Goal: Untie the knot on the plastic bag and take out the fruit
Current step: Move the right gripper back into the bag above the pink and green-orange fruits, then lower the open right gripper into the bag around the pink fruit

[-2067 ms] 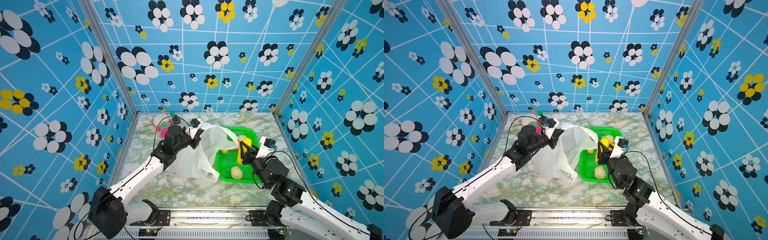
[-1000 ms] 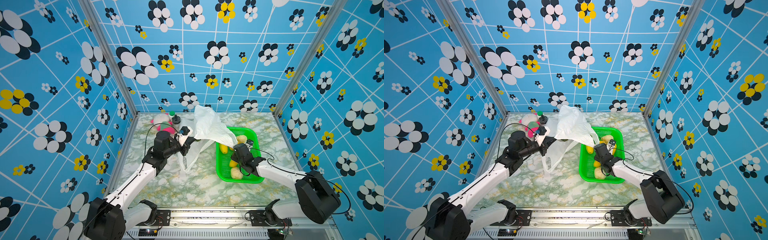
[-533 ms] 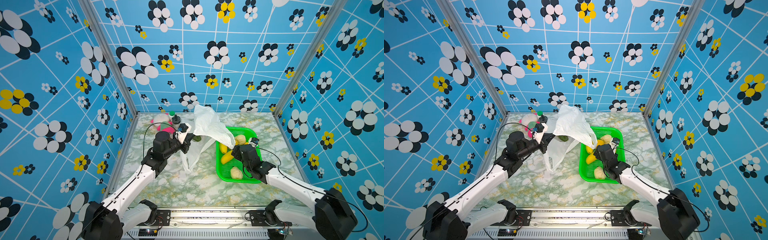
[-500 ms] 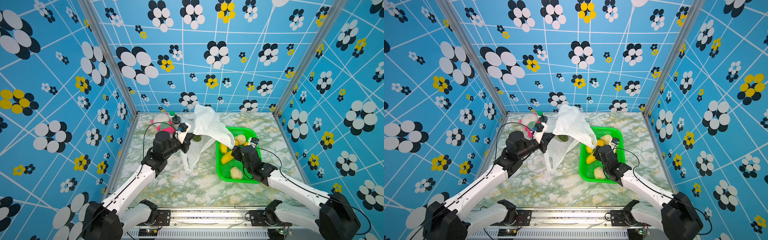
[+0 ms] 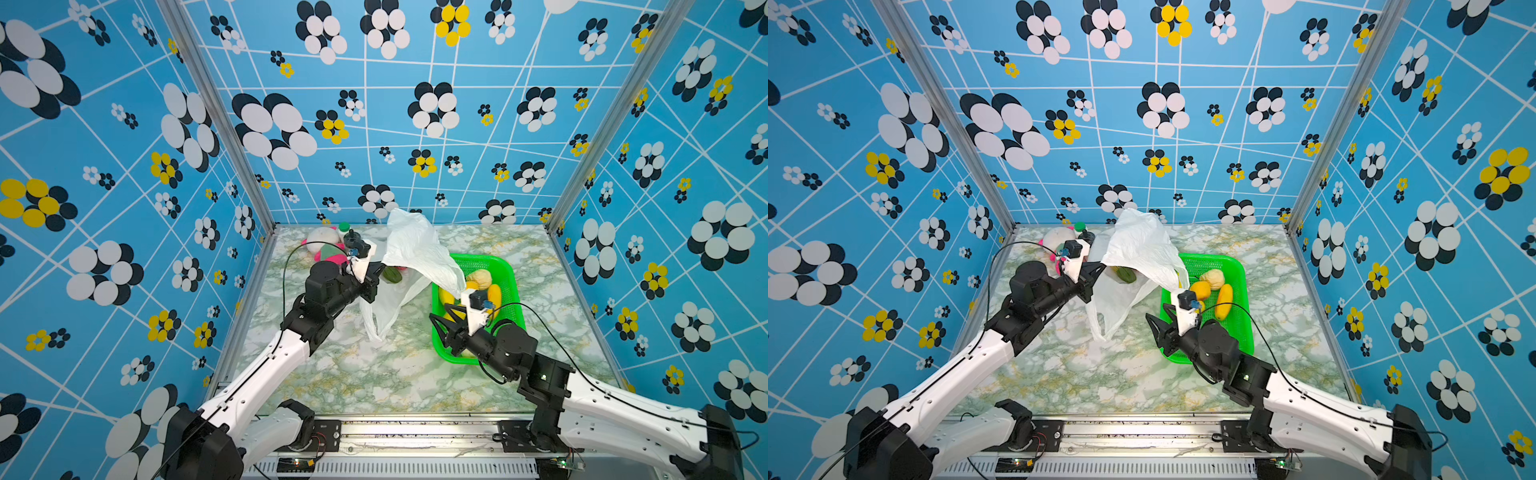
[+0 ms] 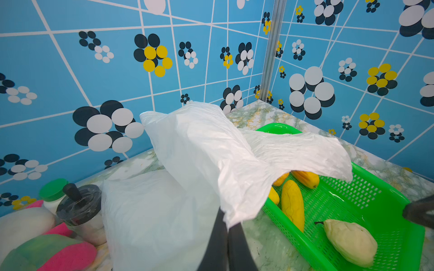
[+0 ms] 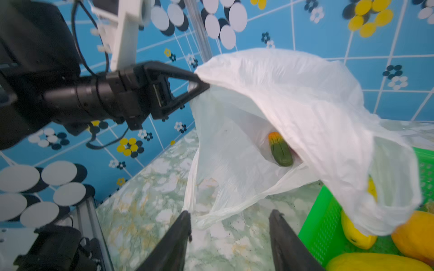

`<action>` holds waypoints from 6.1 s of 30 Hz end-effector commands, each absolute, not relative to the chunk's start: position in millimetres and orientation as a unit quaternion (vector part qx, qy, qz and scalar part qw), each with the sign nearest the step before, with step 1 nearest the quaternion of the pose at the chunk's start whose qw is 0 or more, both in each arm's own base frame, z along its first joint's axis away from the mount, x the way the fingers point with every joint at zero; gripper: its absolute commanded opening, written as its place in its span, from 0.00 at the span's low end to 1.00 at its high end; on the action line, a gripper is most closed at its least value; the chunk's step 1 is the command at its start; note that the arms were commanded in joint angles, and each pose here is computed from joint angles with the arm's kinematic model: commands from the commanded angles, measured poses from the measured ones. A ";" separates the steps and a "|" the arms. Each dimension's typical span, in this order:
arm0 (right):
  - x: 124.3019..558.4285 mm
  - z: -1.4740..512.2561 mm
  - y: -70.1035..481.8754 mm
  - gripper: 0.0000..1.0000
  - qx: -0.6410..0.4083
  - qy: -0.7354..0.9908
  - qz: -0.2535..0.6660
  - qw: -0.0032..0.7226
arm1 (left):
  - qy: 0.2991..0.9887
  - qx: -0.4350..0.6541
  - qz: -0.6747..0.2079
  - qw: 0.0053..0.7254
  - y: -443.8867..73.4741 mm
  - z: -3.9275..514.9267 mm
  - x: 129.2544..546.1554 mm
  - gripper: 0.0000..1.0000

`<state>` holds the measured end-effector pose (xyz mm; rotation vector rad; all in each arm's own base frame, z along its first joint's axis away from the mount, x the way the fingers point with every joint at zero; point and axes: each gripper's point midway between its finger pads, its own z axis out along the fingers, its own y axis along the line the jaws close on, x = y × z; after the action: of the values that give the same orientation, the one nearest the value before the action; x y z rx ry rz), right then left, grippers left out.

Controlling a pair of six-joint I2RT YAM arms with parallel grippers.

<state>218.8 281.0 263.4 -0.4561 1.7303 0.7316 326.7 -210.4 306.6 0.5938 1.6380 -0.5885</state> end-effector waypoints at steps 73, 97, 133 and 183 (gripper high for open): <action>462.1 59.8 371.6 0.37 -0.071 0.906 0.046 0.415 | 0.731 0.211 -0.269 0.591 -207.7 335.9 321.7 0.00; 421.9 47.6 440.8 0.99 -0.176 0.895 0.197 0.358 | 0.733 0.217 -0.268 0.586 -210.7 331.2 323.8 0.00; 395.7 39.8 459.7 0.54 -0.203 0.895 0.183 0.351 | 0.729 0.218 -0.271 0.589 -208.6 335.0 317.5 0.00; 408.9 115.4 422.5 0.63 -0.092 0.882 0.186 0.423 | 0.723 0.227 -0.266 0.595 -212.2 329.7 324.1 0.00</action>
<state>391.7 426.6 118.0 -0.2883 2.1987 0.5440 324.8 -208.0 317.6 0.5036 1.7288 -0.6097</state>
